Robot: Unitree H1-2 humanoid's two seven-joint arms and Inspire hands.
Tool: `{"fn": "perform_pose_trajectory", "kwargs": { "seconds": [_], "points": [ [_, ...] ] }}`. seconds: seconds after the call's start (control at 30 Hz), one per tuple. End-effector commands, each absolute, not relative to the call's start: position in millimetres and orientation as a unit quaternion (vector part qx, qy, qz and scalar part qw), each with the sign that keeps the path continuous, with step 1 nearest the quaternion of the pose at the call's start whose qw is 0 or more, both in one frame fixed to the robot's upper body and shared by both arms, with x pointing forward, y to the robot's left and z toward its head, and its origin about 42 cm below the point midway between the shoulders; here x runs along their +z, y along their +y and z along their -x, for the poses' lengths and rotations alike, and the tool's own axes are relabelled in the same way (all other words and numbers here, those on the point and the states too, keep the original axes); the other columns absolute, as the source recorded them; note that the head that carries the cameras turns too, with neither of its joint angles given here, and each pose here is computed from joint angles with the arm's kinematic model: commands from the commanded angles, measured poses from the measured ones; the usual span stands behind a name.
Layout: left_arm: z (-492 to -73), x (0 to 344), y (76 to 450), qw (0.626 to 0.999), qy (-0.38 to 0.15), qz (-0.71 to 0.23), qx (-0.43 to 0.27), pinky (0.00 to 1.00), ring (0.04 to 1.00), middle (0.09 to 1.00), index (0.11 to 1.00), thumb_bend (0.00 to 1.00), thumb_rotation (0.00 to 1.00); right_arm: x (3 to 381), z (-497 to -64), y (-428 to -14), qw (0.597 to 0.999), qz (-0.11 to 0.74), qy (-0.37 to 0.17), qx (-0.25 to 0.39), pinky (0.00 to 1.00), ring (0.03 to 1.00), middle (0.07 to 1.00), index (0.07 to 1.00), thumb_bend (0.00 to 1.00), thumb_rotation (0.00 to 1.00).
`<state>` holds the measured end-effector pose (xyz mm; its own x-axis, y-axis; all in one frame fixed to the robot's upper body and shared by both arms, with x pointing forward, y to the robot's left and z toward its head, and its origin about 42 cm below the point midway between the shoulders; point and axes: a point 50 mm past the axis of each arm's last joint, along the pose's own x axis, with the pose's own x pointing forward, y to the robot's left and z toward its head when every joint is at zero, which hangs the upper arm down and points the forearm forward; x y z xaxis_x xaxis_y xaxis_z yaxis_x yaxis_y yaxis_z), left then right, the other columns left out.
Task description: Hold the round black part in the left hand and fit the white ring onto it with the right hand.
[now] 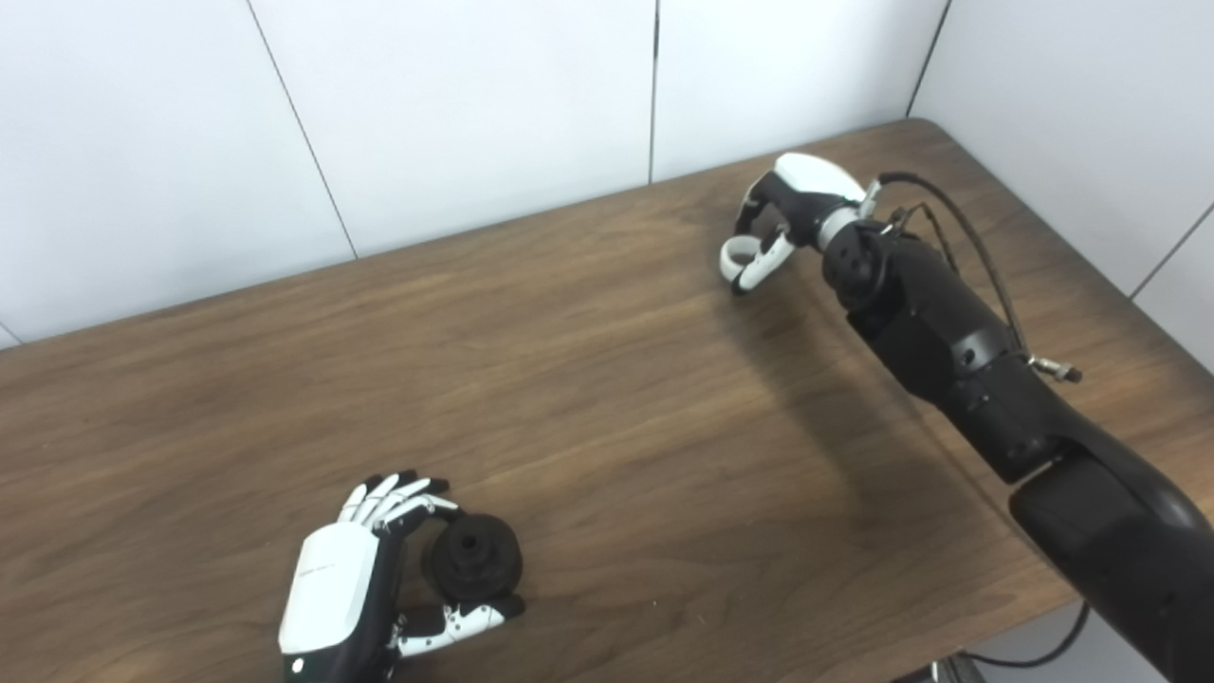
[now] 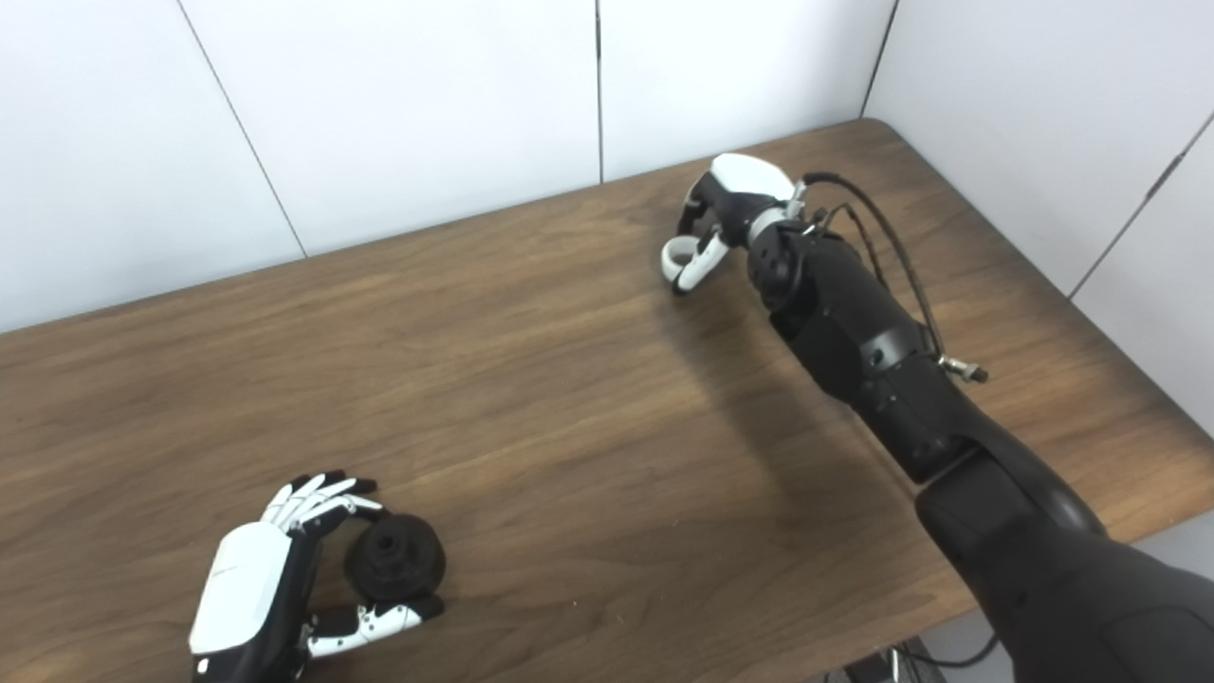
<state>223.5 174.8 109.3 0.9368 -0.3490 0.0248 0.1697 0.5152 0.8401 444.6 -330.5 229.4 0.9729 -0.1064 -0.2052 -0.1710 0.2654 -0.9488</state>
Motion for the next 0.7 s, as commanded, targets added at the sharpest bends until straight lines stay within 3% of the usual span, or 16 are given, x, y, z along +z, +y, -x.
{"fn": "perform_pose_trajectory", "kwargs": {
  "seconds": [0.0, 0.67],
  "points": [
    [-200, 76, 187, 0.847, 0.008, -0.496, -0.19, 0.93, 0.873, 0.782, 0.486, 0.52, 0.05, 269, -451, -327, 0.776, 0.628, 0.062, 0.01, 0.84, 0.91, 0.821, 0.486, 0.52, 0.13],
    [-200, 81, 161, 0.844, 0.015, -0.501, -0.191, 0.93, 0.874, 0.78, 0.486, 0.52, 0.05, 305, -390, -221, 0.734, 0.652, -0.064, 0.177, 0.87, 0.915, 0.803, 0.484, 0.52, 0.13]
  ]
}}
